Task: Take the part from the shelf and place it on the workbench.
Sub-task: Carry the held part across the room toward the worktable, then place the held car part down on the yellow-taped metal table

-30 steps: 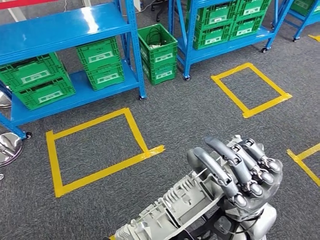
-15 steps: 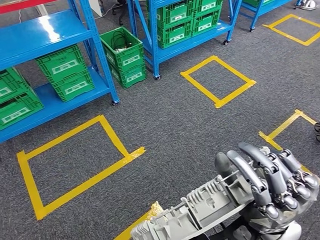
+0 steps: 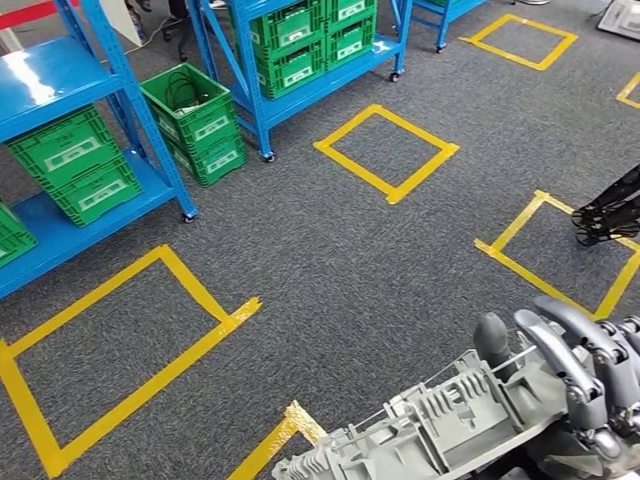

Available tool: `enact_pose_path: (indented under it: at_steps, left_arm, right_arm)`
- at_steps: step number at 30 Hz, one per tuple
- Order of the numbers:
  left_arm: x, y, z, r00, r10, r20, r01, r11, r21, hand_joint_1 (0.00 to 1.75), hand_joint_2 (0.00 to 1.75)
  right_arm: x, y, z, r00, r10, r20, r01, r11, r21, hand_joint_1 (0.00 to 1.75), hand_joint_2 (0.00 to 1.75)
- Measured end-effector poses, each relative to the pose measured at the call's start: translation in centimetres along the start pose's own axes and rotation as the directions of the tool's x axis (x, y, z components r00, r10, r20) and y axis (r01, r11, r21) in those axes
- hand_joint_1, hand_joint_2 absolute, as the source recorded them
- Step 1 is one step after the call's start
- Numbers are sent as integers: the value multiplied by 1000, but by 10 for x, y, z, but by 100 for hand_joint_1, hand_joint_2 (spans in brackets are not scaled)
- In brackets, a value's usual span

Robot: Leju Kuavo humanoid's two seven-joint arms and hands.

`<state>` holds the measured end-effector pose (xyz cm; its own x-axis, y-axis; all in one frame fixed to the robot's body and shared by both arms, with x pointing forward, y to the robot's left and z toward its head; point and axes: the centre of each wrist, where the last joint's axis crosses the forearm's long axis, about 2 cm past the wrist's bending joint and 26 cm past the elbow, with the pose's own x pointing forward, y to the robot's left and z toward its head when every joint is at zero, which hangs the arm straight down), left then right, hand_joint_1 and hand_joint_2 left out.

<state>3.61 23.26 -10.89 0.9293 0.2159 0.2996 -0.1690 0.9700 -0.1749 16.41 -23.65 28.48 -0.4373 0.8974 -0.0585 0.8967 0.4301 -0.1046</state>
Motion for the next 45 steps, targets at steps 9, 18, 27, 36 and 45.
enact_pose_path:
  at_steps: [9, 18, 27, 36, 45]
  left_arm:
    - [6, -17, -2, 1000, 14, -1, -14, 999, -31, 0, 0]
    - [12, -28, -3, 1000, 29, -5, -29, 998, -61, 0, 0]
    - [3, -25, -1, 998, 62, -10, -62, 997, -53, 0, 0]
    - [3, -22, -1, 998, 60, -8, -60, 997, -57, 0, 0]
    - [4, -22, -2, 998, 61, -9, -61, 996, -63, 0, 0]
  right_arm:
    - [-4, -3, 3, 998, -32, -58, 30, 999, -35, 175, 175]
    - [-5, -4, 3, 998, -28, -59, 25, 999, -37, 175, 175]
    - [-4, -4, 1, 1000, -7, -25, 7, 1000, -20, 175, 175]
    - [-3, 0, -2, 1000, -13, -14, 12, 999, -30, 175, 175]
    - [-3, 2, -3, 1000, -20, -14, 20, 999, -32, 175, 175]
